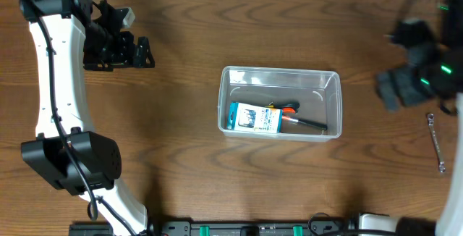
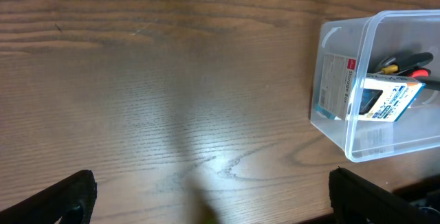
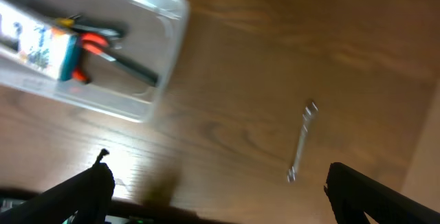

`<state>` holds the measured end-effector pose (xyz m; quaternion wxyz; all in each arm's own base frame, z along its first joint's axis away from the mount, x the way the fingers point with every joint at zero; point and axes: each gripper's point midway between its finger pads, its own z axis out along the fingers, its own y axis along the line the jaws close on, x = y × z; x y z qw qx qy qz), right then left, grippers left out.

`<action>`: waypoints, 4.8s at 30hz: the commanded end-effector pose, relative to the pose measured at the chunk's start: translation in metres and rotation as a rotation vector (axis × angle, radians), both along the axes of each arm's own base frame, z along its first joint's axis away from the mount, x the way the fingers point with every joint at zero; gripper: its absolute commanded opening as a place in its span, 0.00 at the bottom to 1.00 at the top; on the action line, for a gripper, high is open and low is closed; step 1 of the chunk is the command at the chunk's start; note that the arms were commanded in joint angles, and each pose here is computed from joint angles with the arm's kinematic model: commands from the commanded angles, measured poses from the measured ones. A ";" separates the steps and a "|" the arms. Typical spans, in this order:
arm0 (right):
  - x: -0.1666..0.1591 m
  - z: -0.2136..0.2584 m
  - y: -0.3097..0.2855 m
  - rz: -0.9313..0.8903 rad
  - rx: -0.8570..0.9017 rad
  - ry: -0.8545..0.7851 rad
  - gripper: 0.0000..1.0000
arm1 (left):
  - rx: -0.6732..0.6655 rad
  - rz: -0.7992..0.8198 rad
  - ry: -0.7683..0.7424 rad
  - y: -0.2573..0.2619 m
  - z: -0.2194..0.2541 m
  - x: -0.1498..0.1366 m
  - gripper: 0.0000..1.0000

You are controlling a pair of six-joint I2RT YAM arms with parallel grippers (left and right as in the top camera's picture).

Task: Pack container
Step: 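Release the box and lift the right gripper back rightward, then move the right gripper over the silver wrench at the right edge, then lower the right gripper and close it on the wrench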

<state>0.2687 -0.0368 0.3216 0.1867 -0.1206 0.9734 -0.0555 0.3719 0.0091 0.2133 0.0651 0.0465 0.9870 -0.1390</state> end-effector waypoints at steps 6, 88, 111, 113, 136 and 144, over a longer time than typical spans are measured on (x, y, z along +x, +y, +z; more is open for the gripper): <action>-0.045 0.003 -0.041 -0.203 0.041 -0.161 0.99 | 0.008 -0.005 0.009 0.001 -0.002 0.000 0.98; -0.072 -0.278 -0.215 -0.215 0.038 0.507 0.99 | 0.008 -0.005 0.009 0.001 -0.002 0.000 0.98; -0.052 -0.321 -0.221 -0.264 0.067 0.428 0.99 | 0.008 -0.005 0.009 0.001 -0.002 0.000 0.98; -0.051 -0.323 -0.222 -0.264 0.063 0.424 0.99 | 0.008 -0.005 0.009 0.001 -0.002 0.000 0.98; -0.043 -0.339 -0.226 -0.262 0.074 0.403 0.99 | 0.007 -0.005 0.009 0.001 -0.002 0.000 0.98; -0.042 -0.339 -0.227 -0.263 0.073 0.401 0.90 | 0.008 -0.005 0.009 0.001 -0.002 0.000 0.98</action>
